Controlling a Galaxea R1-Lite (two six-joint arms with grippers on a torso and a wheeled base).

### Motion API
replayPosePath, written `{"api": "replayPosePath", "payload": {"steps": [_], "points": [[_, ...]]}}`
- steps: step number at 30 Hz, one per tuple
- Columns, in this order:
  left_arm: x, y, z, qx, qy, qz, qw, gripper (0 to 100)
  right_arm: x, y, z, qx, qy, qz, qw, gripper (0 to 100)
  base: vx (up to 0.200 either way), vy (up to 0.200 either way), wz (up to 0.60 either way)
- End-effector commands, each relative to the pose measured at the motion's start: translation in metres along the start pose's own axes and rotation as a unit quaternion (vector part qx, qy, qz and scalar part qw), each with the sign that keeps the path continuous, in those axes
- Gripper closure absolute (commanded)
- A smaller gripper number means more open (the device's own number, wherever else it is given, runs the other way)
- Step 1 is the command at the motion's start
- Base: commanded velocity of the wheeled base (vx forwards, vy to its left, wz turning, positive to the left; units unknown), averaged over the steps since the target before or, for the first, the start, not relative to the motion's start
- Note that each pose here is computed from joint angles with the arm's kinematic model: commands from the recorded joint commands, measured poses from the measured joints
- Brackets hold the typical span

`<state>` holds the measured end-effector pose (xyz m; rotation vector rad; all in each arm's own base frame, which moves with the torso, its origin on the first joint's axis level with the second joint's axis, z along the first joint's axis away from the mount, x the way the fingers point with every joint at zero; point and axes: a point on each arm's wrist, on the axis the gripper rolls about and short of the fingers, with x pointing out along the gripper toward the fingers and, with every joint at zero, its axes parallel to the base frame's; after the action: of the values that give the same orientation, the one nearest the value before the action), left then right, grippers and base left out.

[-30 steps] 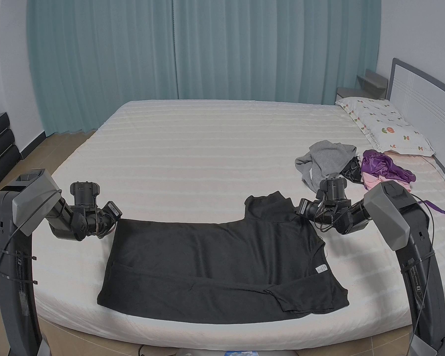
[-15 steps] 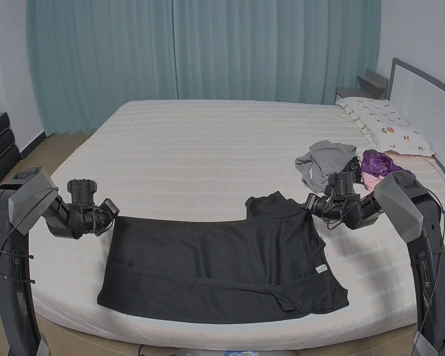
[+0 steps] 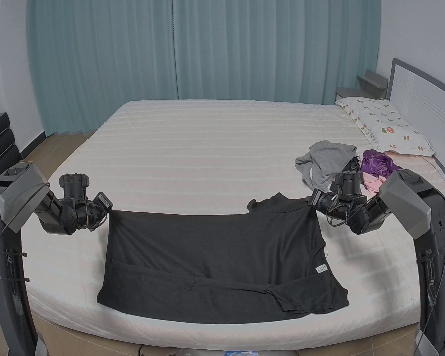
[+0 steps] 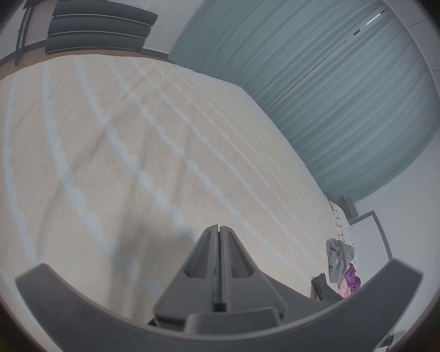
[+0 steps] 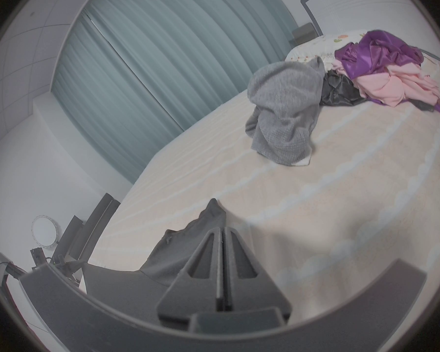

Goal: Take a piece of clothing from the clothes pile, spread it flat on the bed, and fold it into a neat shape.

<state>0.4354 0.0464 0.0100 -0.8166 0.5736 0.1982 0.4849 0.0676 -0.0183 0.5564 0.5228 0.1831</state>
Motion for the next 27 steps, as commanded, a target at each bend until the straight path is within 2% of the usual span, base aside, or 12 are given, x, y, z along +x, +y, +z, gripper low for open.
{"api": "replayPosePath", "payload": {"steps": [1, 8, 17, 27], "points": [[-0.005, -0.002, 0.005, -0.001, -0.007, -0.003, 1.0000, 100, -0.006, 0.006, 0.001, -0.004, -0.010, 0.005, 0.9999, 100, 0.000, 0.000, 0.00], [-0.007, -0.004, 0.008, -0.002, -0.011, -0.005, 0.9999, 100, -0.010, 0.010, 0.009, 0.005, -0.030, 0.005, 0.9995, 100, 0.000, 0.000, 0.00], [-0.005, -0.003, 0.005, 0.000, -0.008, -0.003, 1.0000, 100, -0.014, 0.006, -0.007, 0.003, -0.005, -0.012, 0.9999, 100, 0.000, 0.000, 0.00], [-0.022, -0.001, -0.003, 0.002, 0.006, 0.005, 1.0000, 100, -0.040, 0.008, -0.006, 0.014, 0.009, -0.018, 0.9997, 100, 0.000, 0.000, 0.00]]}}
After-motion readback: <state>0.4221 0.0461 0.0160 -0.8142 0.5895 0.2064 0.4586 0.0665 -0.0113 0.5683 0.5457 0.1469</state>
